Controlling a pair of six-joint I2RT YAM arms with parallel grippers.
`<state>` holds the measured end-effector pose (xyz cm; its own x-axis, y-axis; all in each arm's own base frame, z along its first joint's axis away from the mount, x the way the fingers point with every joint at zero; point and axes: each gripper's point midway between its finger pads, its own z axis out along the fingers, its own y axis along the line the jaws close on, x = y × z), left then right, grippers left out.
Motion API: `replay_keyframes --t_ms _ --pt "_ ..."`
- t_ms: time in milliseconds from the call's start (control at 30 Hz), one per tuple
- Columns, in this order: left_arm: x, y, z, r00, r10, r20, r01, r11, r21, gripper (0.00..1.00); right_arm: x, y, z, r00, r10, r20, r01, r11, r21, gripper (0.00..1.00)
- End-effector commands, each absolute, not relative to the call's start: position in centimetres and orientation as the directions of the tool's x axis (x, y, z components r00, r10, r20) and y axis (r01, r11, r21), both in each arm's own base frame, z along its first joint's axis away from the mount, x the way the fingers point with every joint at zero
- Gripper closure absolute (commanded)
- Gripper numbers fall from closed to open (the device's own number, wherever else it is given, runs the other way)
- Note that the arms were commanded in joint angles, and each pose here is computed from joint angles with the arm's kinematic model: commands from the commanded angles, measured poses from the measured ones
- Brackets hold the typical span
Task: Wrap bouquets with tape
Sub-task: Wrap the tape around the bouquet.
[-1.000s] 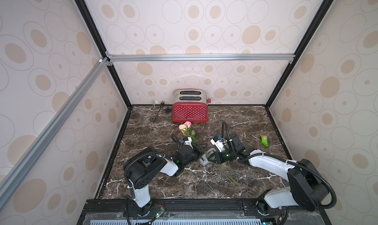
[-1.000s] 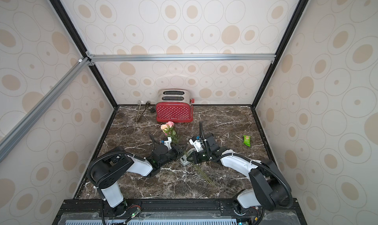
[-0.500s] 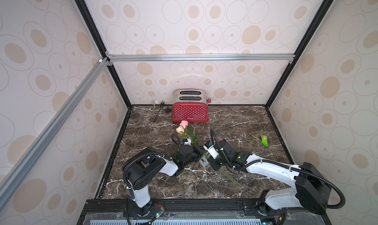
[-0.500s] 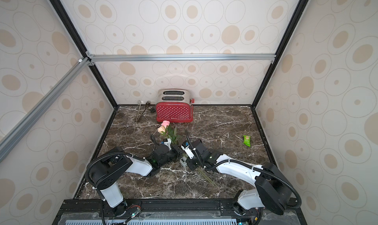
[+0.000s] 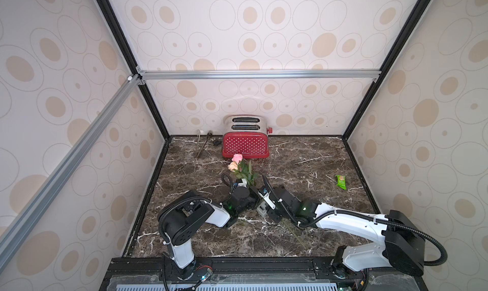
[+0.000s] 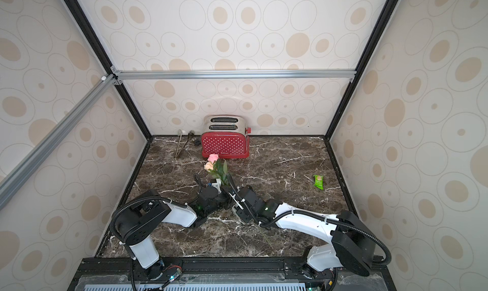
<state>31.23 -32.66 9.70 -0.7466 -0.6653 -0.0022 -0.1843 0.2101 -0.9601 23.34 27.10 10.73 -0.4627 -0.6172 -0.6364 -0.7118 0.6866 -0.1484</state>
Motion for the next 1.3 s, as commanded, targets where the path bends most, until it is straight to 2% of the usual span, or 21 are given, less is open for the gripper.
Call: replay_keyframes --t_ms 0,67,200,300,433,633,867,967,1033,1200,1267 --pt "31.8 -32.5 12.0 -0.740 -0.673 -0.028 -0.114 0.167 -0.979 1.00 23.1 27.3 12.7 -0.529 -0.519 -0.671 -0.683 0.730 -0.026 0.43" --pt "31.8 -32.5 12.2 -0.739 -0.673 -0.039 -0.098 0.165 -0.981 1.00 22.6 27.3 13.2 -0.599 -0.438 -0.671 -0.667 0.736 0.115 0.38" --pt "31.9 -32.4 12.6 -0.737 -0.674 -0.059 -0.075 0.168 -0.983 1.00 22.2 27.0 13.7 -0.745 -0.275 -0.608 -0.578 0.721 0.382 0.37" --pt "31.9 -32.3 12.7 -0.735 -0.673 -0.075 -0.062 0.177 -0.982 1.00 21.9 27.2 14.0 -0.820 -0.166 -0.548 -0.506 0.660 0.556 0.37" --pt "31.9 -32.2 13.1 -0.730 -0.678 -0.083 -0.042 0.167 -0.985 1.00 21.8 27.1 13.3 -0.900 -0.072 -0.429 -0.385 0.593 0.707 0.37" --pt "31.9 -32.1 13.8 -0.725 -0.683 -0.090 -0.012 0.144 -0.989 1.00 22.4 27.7 12.3 -0.952 -0.015 -0.305 -0.273 0.492 0.827 0.39" --pt "31.9 -31.9 13.9 -0.720 -0.687 -0.094 -0.008 0.144 -0.990 1.00 23.0 28.5 10.7 -0.981 -0.008 -0.192 -0.178 0.413 0.893 0.57" --pt "31.9 -31.9 13.8 -0.721 -0.686 -0.096 -0.008 0.147 -0.989 1.00 23.3 28.4 10.4 -0.983 0.003 -0.185 -0.168 0.405 0.899 0.67" --pt "31.8 -31.8 13.6 -0.719 -0.689 -0.093 -0.013 0.147 -0.989 1.00 23.1 28.3 10.2 -0.984 -0.007 -0.181 -0.167 0.413 0.895 0.69" --pt "31.8 -31.6 13.6 -0.718 -0.690 -0.091 -0.013 0.144 -0.989 1.00 22.6 28.2 10.0 -0.982 -0.044 -0.182 -0.184 0.424 0.887 0.88" --pt "31.7 -31.5 13.5 -0.715 -0.693 -0.090 -0.017 0.146 -0.989 1.00 22.4 28.1 9.8 -0.981 -0.060 -0.184 -0.191 0.435 0.880 0.92"
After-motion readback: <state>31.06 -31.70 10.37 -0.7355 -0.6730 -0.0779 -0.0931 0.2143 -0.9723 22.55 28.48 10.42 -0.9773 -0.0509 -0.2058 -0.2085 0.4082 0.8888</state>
